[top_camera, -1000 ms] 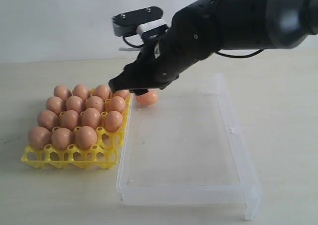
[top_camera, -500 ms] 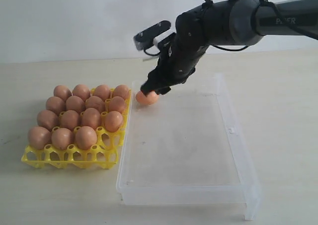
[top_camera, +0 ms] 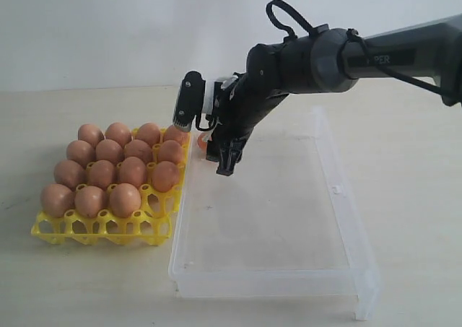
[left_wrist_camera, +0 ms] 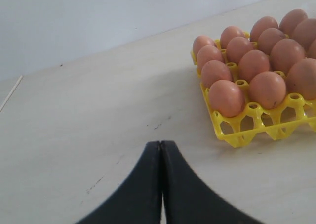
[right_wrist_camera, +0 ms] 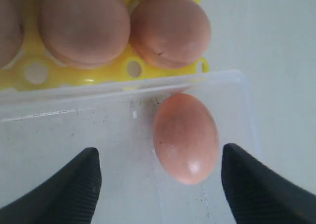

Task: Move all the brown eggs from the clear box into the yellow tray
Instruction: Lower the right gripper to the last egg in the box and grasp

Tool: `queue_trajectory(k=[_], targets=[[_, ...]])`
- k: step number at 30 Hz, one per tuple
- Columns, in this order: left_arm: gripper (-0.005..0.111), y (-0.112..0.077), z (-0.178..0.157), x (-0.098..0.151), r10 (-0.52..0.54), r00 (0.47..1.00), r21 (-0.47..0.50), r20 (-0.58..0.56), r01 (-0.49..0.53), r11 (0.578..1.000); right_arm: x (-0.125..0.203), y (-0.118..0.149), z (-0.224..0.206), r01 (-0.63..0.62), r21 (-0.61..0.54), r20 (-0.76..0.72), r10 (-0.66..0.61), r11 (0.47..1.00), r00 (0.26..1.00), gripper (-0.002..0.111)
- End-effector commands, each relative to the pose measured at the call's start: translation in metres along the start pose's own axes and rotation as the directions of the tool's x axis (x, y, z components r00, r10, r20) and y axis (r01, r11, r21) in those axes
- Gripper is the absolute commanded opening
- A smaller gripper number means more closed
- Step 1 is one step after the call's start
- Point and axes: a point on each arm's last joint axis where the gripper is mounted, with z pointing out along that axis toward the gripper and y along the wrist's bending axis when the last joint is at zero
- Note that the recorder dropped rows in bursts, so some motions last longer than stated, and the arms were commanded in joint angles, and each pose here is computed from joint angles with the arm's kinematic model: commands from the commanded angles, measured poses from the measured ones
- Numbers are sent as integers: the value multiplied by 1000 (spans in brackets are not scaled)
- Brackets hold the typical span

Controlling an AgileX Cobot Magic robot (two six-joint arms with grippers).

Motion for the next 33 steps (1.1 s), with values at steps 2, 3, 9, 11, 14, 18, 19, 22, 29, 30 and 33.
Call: queue_trajectory(k=[2, 3, 9, 11, 14, 18, 19, 22, 29, 30, 33], targets=[[0, 0, -1, -2, -5, 1000, 0, 18, 5, 1000, 1, 0, 12, -4, 35, 21, 3, 999, 1000, 65], [0, 0, -1, -2, -5, 1000, 0, 18, 5, 1000, 1, -1, 13, -4, 43, 25, 3, 999, 1000, 65], [0, 0, -1, -2, -5, 1000, 0, 18, 5, 1000, 2, -2, 22, -7, 90, 47, 3, 996, 999, 65], [0, 0, -1, -2, -5, 1000, 0, 18, 5, 1000, 3, -2, 25, -12, 95, 50, 8, 995, 999, 65], [0, 0, -1, -2, -5, 1000, 0, 18, 5, 1000, 5, 0, 30, -13, 88, 44, 9, 996, 999, 64], [0, 0, -1, -2, -5, 1000, 0, 18, 5, 1000, 7, 2, 36, -14, 93, 44, 9, 996, 999, 63], [0, 0, -1, -2, -5, 1000, 0, 18, 5, 1000, 8, 2, 37, -14, 96, 45, 10, 995, 999, 62], [0, 0, -1, -2, -5, 1000, 0, 18, 5, 1000, 9, 3, 43, -15, 111, 51, 10, 994, 999, 60], [0, 0, -1, -2, -5, 1000, 0, 18, 5, 1000, 10, 3, 45, -35, 110, 52, 29, 993, 998, 26], [0, 0, -1, -2, -5, 1000, 0, 18, 5, 1000, 10, 3, 45, -35, 110, 52, 29, 993, 998, 15], [0, 0, -1, -2, -5, 1000, 0, 18, 5, 1000, 9, 4, 41, -45, 89, 43, 42, 995, 998, 0]])
